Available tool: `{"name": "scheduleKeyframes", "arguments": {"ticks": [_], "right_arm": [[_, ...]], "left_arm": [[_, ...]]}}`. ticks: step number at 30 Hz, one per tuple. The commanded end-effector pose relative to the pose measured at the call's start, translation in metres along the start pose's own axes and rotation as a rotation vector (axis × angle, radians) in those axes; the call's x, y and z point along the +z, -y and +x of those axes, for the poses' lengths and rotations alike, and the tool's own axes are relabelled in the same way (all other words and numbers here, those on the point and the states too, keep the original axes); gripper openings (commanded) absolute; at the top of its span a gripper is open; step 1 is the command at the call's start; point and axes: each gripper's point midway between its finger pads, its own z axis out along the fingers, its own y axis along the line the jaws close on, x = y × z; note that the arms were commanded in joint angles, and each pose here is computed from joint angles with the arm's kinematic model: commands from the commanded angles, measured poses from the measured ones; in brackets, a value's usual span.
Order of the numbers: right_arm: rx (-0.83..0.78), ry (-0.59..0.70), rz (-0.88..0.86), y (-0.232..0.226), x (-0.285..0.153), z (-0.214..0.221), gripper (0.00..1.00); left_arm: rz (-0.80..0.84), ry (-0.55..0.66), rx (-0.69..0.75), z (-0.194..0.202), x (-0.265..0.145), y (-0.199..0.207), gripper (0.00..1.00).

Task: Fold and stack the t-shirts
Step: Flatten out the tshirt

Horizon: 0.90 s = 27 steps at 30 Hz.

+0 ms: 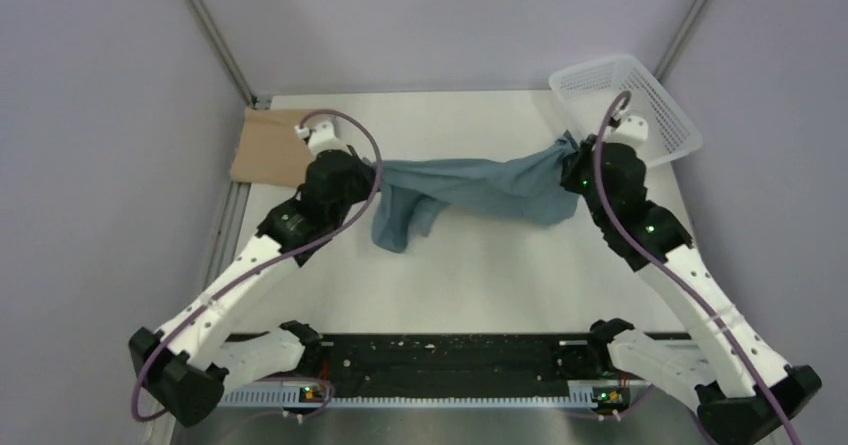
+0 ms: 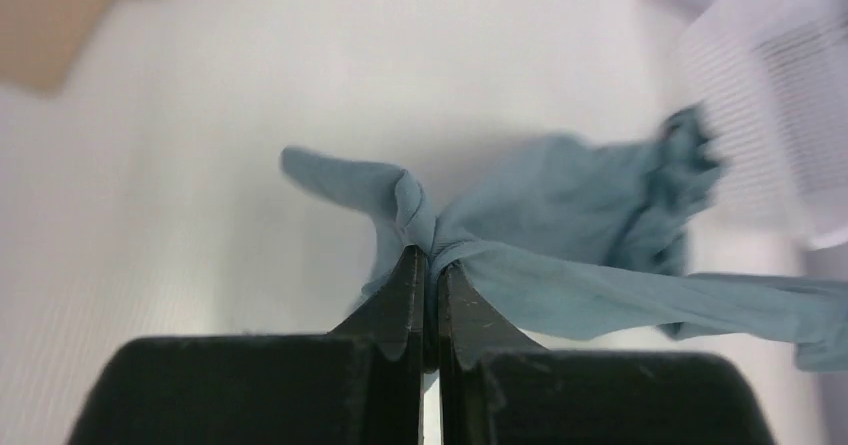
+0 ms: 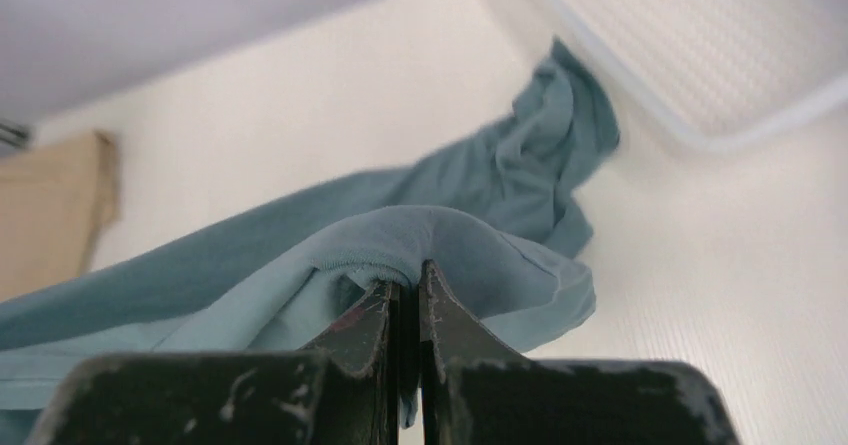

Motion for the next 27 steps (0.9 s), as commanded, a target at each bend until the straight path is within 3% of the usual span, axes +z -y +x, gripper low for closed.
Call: {"name": "scheduleKeyframes", "arguments": {"ticks": [1,9,12,17,22,25,27], "right_arm": [[0.081,0.334,-0.197,-0.028,-0.078,-0.127,0.0],[0.01,0.583,-0.653,-0.069,-0.228,-0.215,0.0],[0.006,0.695,-0.806,-0.077,-0.285,-0.239,0.0],[-0.059,0.725,-0.976,-0.091,-0.339,-0.252,0.0],[-0.024,0.774,-0.869,-0.084,-0.33,-0.277,0.0],[-0.005,0.737,-0.648,-0.078,-0.269,-0.288,0.0],[-0.01,0.675,-0.46,-0.072,-0.209,-0.285,0.0]], "left_arm": [[0.109,0.302,-0.018,-0.108,-0.08,0.028,0.0],[0.516,0.545,0.034,-0.185,-0.249,0.058,0.0],[0.689,0.582,0.088,-0.189,-0.302,0.069,0.0],[0.883,0.557,0.195,-0.185,-0.348,0.092,0.0],[0.886,0.544,0.251,-0.192,-0.337,0.108,0.0],[0.75,0.526,0.248,-0.199,-0.288,0.112,0.0],[0.581,0.489,0.222,-0.2,-0.234,0.106,0.01]]}}
